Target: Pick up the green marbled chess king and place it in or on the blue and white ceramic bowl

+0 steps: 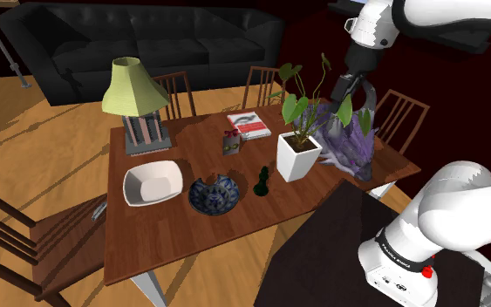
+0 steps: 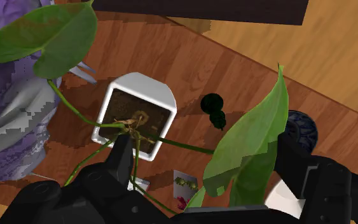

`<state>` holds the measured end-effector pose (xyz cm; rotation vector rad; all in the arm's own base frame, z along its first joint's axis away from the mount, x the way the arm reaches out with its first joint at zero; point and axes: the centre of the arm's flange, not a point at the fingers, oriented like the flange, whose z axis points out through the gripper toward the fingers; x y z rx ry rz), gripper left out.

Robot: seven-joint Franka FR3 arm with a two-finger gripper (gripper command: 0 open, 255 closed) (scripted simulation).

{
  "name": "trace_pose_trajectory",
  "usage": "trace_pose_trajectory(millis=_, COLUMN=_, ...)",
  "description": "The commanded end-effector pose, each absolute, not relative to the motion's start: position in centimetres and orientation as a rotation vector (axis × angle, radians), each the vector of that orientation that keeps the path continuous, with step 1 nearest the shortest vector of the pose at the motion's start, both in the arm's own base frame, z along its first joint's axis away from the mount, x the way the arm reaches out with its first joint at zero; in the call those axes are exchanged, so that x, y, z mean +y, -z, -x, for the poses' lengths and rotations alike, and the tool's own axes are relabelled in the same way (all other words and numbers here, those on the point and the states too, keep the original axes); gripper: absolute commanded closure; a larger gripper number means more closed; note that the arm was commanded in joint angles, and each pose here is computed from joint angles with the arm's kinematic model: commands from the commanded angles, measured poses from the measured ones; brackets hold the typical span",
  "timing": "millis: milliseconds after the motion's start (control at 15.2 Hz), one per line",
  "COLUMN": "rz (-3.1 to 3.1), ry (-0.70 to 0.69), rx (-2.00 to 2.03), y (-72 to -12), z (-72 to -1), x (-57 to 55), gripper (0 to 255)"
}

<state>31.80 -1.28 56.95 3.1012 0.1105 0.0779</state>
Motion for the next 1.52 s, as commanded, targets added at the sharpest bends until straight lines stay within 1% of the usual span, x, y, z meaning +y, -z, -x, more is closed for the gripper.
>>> trace_pose_trajectory(millis=0, rz=-3.101, ry=-0.078, rx=0.110, y=-56.9, z=-31.8, x=-1.3, gripper=0)
trace_pose_trajectory(millis=726, rz=-3.020, ry=0.184, rx=0.164, y=-45.5, z=-42.3, x=4.5, gripper=0)
trace_pose_trajectory(millis=1452, rz=-2.918, ry=0.433, rx=0.214, y=-32.1, z=-50.6, x=9.6, gripper=0)
